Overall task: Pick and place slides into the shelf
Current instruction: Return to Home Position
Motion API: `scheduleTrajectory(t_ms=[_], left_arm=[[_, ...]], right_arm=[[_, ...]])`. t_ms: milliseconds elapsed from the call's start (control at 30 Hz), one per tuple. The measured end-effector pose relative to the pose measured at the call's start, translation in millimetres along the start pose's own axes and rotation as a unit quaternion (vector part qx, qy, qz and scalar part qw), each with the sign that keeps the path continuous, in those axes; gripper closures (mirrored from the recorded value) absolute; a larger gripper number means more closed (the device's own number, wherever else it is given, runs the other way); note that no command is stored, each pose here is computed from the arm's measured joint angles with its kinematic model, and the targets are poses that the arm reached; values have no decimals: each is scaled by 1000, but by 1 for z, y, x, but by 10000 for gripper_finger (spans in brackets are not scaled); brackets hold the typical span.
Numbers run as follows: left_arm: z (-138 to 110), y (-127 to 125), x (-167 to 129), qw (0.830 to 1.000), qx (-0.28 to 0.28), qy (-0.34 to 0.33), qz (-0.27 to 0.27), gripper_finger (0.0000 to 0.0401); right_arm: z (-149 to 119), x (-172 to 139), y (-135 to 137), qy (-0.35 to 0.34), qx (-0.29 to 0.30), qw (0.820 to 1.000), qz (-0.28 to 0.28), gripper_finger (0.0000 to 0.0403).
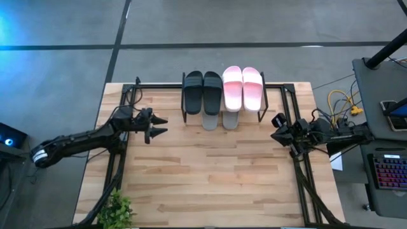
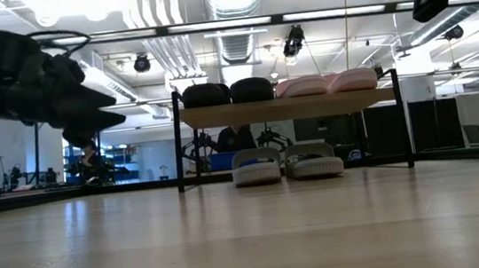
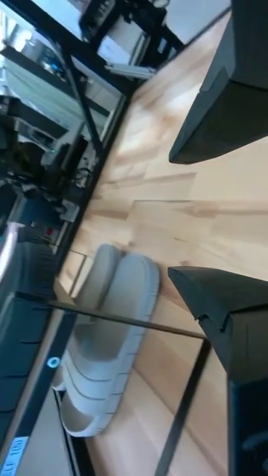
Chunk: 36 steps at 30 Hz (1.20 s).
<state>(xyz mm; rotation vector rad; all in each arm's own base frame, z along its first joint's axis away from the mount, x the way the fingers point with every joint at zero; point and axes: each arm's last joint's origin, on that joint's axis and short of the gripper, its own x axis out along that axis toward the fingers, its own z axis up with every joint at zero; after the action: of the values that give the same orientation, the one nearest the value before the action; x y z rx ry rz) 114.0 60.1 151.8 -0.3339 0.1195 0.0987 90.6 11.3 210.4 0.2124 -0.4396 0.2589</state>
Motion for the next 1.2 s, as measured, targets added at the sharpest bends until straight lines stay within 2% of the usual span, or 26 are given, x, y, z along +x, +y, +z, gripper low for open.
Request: scheduleTrajectory(t_ms=[233,367,500,633,733,900,967,1100,1200], left_arm=[[6,-4,-4,999,-27,-28,-10,178],[12,-11,-7,997,-48,-39,-54,178],[29,-20,-9,993,-51,-64,-81,178],[50,-27,-8,992,-50,-94,-68,178],[69,-36,-6,991,-33,-98,-80,178],[91,-53,1,998,17,-23,-52,178],[100,-63,1,997,45,-16,-54,178],[108,-76,0,995,70,-37,-65,178],[102,-79,-5,994,69,-39,-74,178]], right_arm=[[0,0,0,-1,0,1000,-8,390],[0,0,-1,-2,4,1000,-12,390],[0,0,-1,-2,10,1000,-13,390],[0,0,-2,-6,21,999,-25,390],[0,0,-2,-8,22,999,-35,390],[0,0,-2,-9,30,999,-37,390],[0,0,-2,-9,31,999,-37,390],[0,0,-2,-9,31,999,-37,390],[0,0,-2,-9,31,999,-37,390]])
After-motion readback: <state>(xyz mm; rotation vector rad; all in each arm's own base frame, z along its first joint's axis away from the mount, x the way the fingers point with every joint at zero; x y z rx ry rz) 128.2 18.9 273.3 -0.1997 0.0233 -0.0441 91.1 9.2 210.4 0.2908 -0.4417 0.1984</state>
